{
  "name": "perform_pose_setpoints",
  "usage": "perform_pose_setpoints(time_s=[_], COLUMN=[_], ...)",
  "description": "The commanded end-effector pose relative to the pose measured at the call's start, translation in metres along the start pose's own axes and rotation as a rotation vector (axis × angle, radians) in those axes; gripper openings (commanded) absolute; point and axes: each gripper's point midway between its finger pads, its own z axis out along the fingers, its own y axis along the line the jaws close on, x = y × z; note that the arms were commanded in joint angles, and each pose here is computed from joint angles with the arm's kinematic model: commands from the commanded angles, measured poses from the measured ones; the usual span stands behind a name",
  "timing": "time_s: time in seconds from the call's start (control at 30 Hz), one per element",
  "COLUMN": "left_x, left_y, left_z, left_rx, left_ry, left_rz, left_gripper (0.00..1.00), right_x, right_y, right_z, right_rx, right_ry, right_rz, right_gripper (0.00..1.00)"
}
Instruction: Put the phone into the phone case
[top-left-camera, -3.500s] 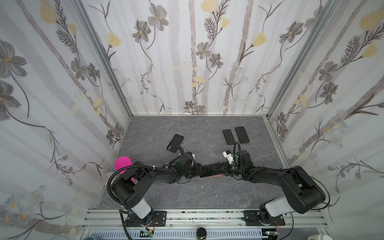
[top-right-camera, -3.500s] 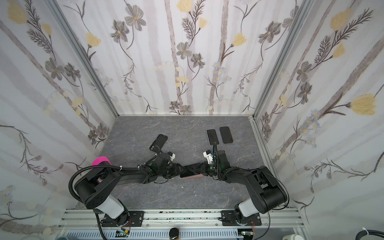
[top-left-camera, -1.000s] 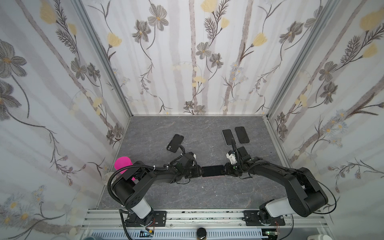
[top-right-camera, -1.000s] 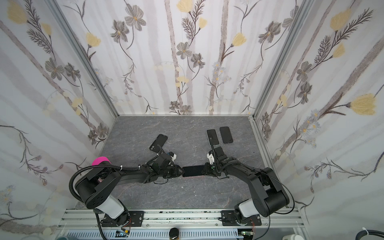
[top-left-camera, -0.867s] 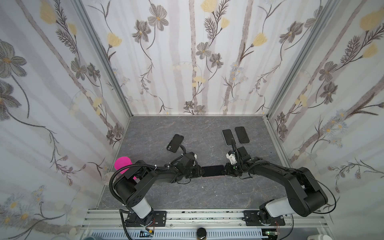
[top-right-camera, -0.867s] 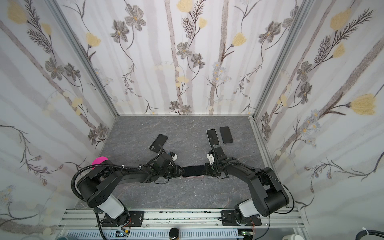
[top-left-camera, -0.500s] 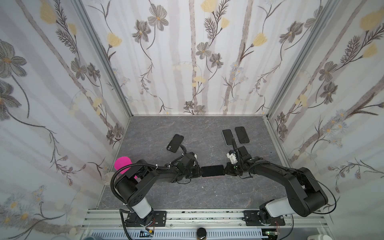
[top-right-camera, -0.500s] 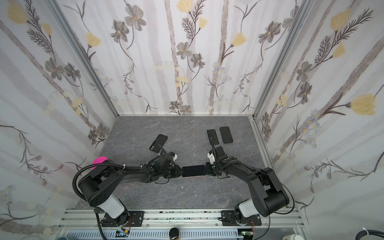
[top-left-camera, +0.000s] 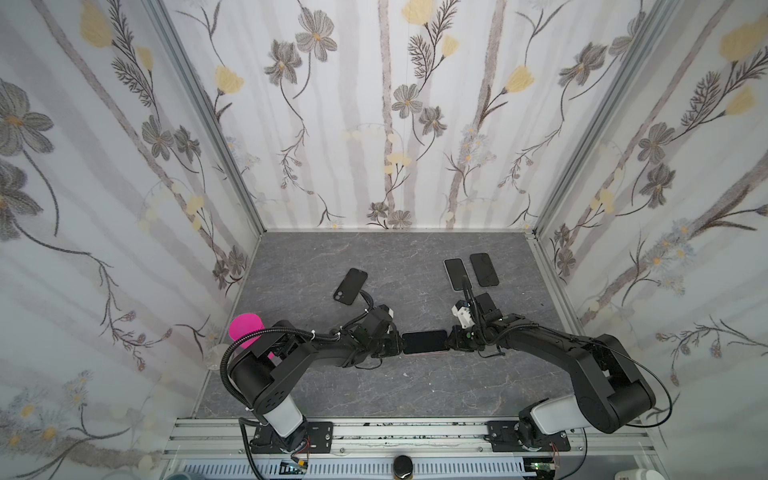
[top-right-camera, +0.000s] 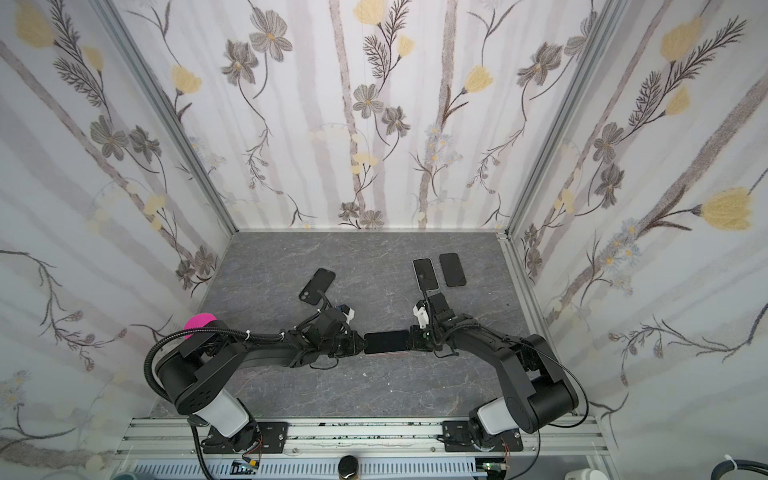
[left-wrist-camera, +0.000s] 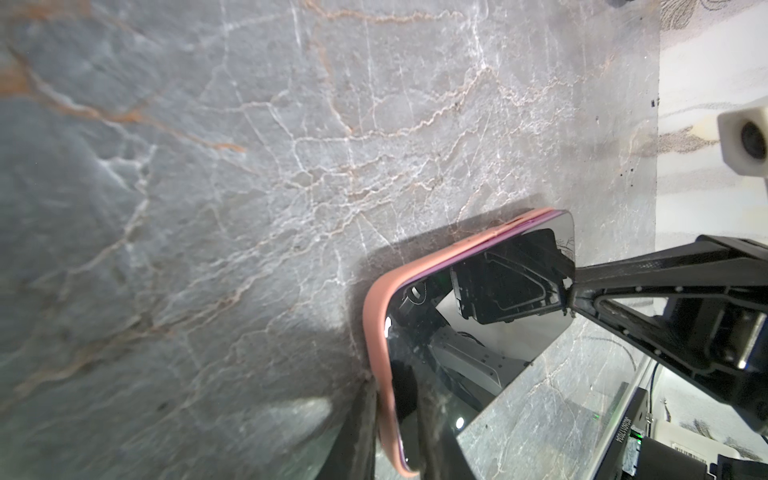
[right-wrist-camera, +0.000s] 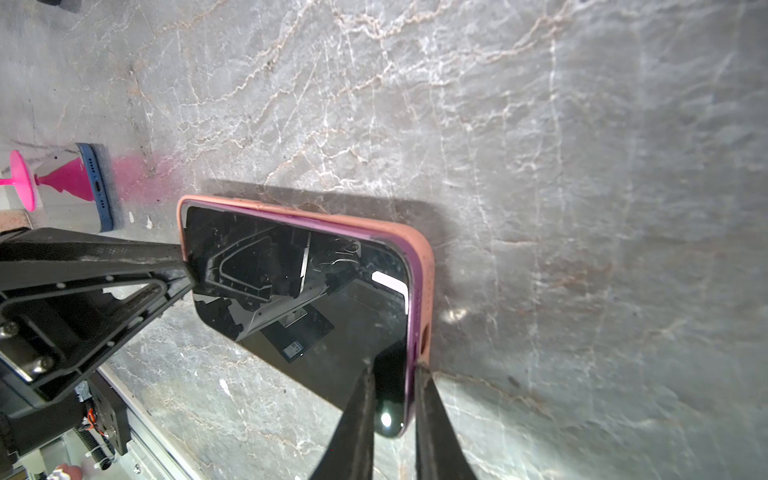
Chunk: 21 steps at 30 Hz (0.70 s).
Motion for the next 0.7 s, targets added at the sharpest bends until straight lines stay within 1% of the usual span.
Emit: perform_pose_setpoints(time_s=[0.0,0.23,0.33,0.47,0.57,0.63,0.67], left_x=[0.023,0.025,0.024,0.025,0.025,0.026,0.026], left_y=[0.031,0.036,0.033,0.033,0.033,0.034,0.033], left_z=[-0.002,-0.003,-0.003,-0.002,-0.001,0.0,0.0], left_rx=[-0.121,-0.141,-0.136,-0.134,-0.135,-0.137,-0.134], left_ry=[0.066,0.076,0.074,0.08,0.086,0.088,0.089], left_rz=[0.005,0.014,0.018,0.02,0.022,0.021,0.021], left_gripper=[0.2,0.2,0.19,0.19,0.19,0.2,0.2], right_x=[0.016,0.009,0.011,0.013,0.014,0.018,0.019], right_y=[-0.019,-0.012,-0.01,-0.006,-0.006,-0.009,-0.01], right_z=[-0.004,-0.013,-0.01,-0.004,0.001,0.004,0.006], right_rx=[0.111,0.111,0.096,0.057,0.047,0.056,0.059], right_ry=[0.055,0.054,0.066,0.087,0.095,0.11,0.119], right_rz=[-0.002,-0.022,-0.024,-0.02,-0.016,-0.008,-0.008], right_gripper=[0.21,0.23,0.19,0.17,0.12,0.06,0.06])
